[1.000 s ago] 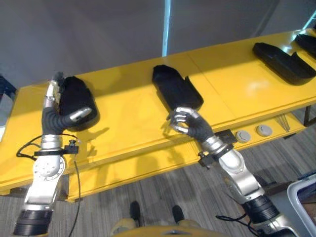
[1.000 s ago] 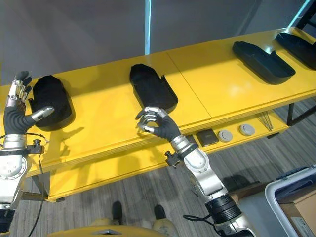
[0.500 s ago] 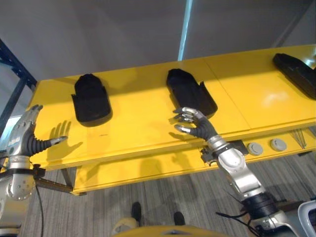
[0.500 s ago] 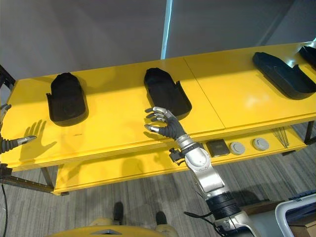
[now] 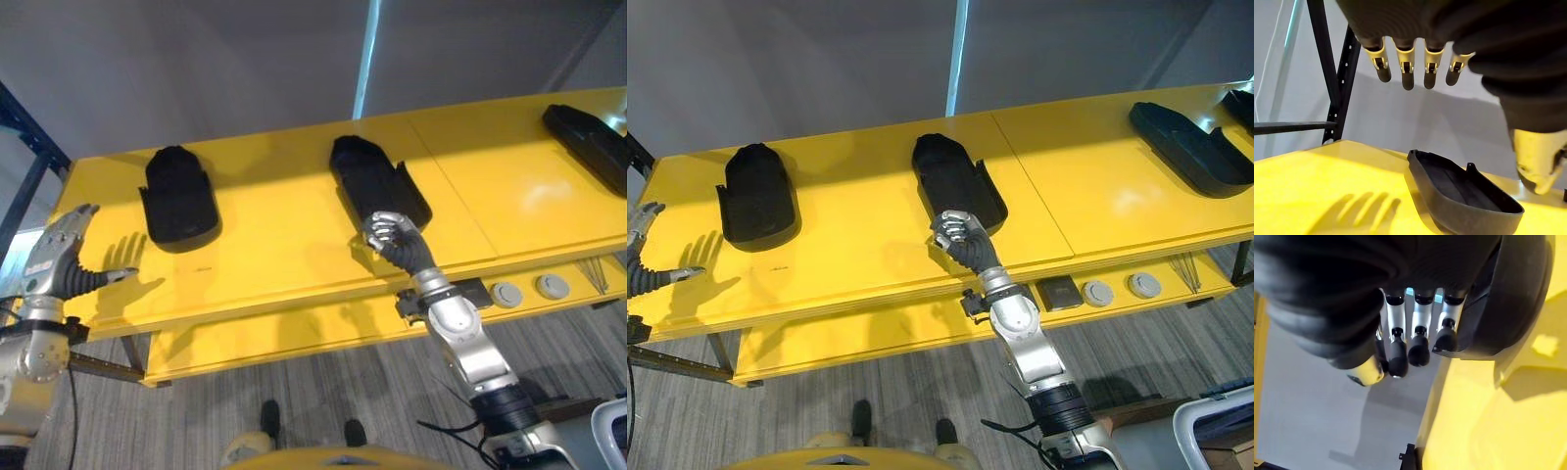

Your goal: Move parts from the plastic box to the shelf.

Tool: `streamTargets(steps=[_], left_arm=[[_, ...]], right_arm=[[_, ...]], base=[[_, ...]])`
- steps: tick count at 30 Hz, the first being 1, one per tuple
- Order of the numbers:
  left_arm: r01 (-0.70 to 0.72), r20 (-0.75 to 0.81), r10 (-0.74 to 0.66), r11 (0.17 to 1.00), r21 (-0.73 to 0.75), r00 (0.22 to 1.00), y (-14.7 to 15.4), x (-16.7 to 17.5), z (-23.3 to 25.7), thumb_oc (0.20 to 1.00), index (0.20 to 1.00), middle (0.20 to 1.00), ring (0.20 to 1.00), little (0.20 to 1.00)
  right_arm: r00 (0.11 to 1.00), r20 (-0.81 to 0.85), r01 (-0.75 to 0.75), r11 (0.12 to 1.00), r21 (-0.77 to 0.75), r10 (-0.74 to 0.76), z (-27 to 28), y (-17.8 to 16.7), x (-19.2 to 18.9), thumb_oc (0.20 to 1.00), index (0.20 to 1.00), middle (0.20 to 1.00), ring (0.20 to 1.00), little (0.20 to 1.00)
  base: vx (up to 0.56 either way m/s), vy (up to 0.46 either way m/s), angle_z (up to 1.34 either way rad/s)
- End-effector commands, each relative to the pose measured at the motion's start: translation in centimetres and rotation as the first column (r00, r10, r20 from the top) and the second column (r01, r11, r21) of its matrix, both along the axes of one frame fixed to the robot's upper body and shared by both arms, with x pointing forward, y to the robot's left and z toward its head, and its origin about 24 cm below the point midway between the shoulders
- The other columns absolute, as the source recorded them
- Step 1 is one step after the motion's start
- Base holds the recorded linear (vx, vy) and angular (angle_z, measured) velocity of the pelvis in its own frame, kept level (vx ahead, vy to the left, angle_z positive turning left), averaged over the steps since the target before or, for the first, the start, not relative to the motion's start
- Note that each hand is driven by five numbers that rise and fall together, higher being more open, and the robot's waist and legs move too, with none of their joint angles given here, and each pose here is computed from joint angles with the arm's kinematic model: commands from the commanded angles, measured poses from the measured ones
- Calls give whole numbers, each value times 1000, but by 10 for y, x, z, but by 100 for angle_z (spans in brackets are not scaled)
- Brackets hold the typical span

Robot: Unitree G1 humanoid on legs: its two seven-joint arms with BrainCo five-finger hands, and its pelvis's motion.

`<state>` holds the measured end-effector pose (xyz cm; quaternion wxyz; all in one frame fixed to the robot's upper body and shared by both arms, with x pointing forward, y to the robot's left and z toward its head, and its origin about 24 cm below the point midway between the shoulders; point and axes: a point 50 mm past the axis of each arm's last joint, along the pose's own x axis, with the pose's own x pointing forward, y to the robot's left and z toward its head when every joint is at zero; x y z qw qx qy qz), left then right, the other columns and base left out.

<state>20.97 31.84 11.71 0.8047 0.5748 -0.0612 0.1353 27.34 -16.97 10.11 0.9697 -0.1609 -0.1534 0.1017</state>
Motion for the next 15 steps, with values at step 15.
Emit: streamTargets(steps=[15], left_arm=[[126,264,-107,990,-58,959,-21,24,36,1000,1000,1000,1000,1000]], right_arm=[[985,144,98,995,0,-97,25,4,21,200,200,200,200,200]], base=[[-10,-29,1]])
